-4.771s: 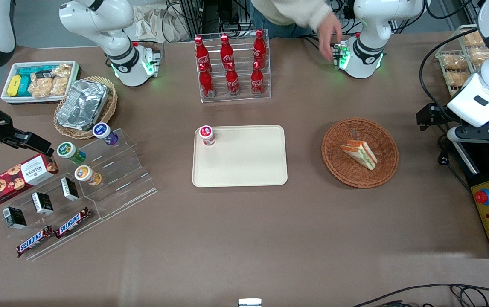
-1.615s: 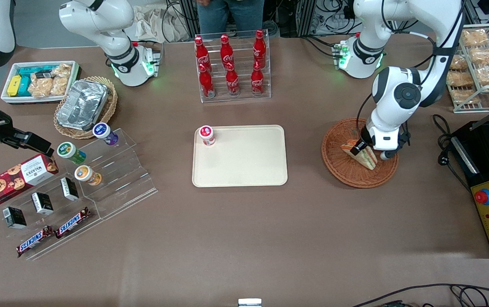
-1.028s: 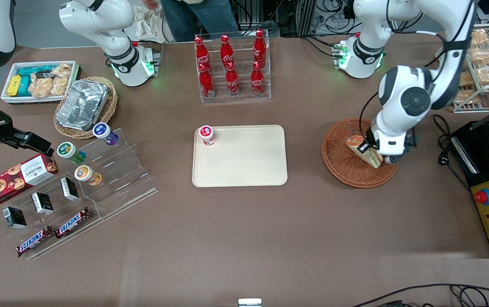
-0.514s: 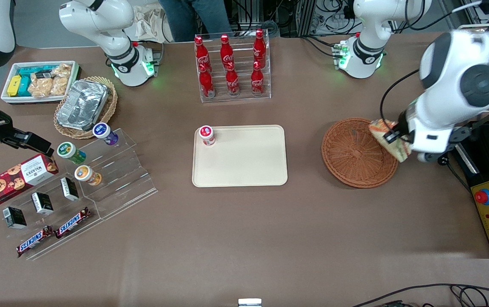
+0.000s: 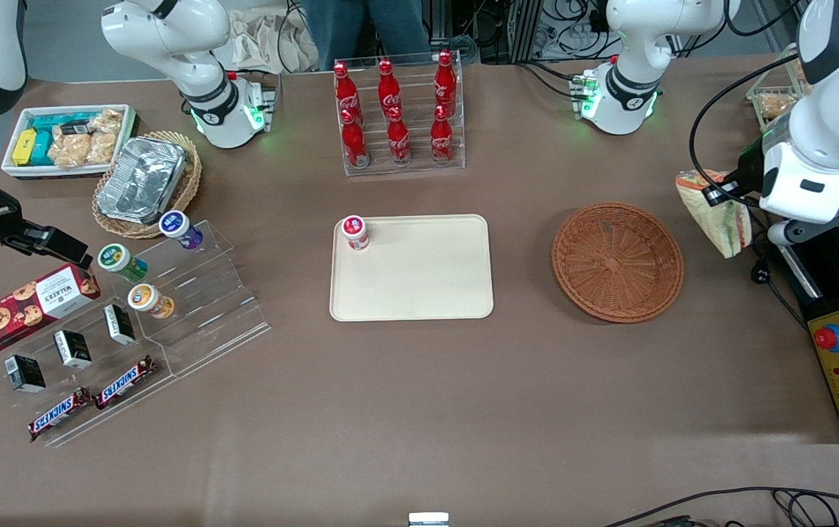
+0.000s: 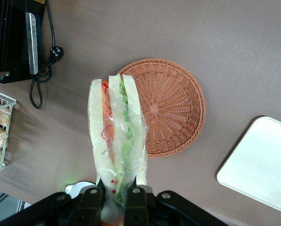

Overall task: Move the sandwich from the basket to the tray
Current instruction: 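Carry the held sandwich back over the basket toward the tray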

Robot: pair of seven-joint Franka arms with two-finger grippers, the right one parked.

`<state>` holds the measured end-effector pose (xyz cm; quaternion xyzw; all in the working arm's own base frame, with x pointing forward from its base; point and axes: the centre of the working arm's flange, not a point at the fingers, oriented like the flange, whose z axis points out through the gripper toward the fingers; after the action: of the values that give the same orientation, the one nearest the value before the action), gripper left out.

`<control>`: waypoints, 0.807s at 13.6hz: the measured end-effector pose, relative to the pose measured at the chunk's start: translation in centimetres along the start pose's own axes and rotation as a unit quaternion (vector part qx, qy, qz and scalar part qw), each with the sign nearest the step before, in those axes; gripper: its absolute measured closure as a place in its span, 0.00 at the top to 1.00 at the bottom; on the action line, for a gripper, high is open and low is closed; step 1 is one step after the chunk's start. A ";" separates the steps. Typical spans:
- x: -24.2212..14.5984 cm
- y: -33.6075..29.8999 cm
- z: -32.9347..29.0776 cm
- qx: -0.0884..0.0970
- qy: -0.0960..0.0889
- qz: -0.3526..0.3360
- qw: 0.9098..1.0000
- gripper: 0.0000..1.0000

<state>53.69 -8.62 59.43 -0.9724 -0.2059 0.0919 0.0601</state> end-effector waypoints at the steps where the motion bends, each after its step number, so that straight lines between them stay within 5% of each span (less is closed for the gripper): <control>1: 0.1 0.1 0.2 0.001 -0.002 0.002 1.000 0.16; 6: -2.2 4.1 0.5 0.004 -0.001 0.047 0.999 0.16; 11: -6.4 13.5 3.2 -0.022 -0.014 0.126 0.992 0.16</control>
<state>52.58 -23.20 55.24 -0.9903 -0.0847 0.1081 0.0234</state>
